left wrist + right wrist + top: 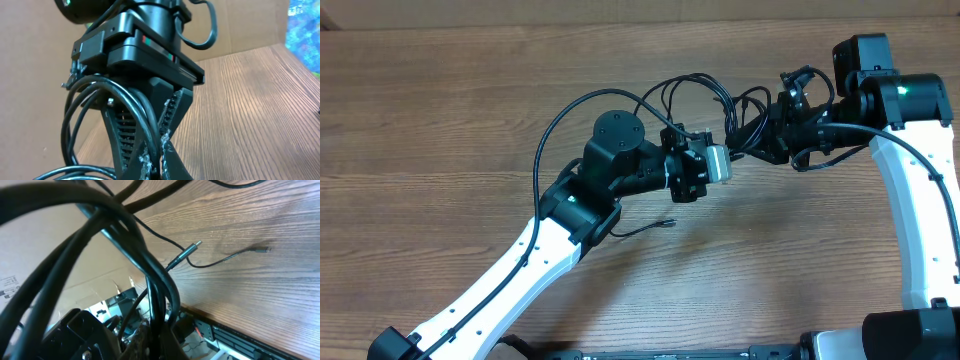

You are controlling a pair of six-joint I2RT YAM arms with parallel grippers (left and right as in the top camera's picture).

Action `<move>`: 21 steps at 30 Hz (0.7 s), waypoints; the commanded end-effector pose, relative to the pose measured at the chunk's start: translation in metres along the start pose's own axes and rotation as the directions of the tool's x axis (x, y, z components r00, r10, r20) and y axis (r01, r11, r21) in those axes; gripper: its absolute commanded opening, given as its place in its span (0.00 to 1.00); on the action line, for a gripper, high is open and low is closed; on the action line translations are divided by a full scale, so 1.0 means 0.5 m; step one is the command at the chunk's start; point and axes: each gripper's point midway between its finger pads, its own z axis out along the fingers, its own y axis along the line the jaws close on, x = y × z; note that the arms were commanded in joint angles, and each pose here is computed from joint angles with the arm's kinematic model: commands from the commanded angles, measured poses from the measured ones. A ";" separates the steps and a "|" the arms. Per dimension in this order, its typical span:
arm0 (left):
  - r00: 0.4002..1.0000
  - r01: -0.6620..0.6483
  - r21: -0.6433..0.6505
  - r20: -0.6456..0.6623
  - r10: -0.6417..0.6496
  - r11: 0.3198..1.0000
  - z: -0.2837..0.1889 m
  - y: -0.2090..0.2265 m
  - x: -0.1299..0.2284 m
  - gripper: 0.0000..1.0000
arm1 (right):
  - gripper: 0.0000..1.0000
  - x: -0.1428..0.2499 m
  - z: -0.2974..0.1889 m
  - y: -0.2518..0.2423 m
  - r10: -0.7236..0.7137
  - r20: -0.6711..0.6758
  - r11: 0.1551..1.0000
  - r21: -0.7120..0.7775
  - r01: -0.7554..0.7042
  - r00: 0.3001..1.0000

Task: Untangle cables

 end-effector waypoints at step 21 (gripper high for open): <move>0.799 0.601 -0.194 0.097 -0.594 0.776 -0.007 0.072 -0.007 0.22 | 0.04 0.016 -0.007 0.023 -0.115 -0.004 0.993 -0.024 0.115 0.993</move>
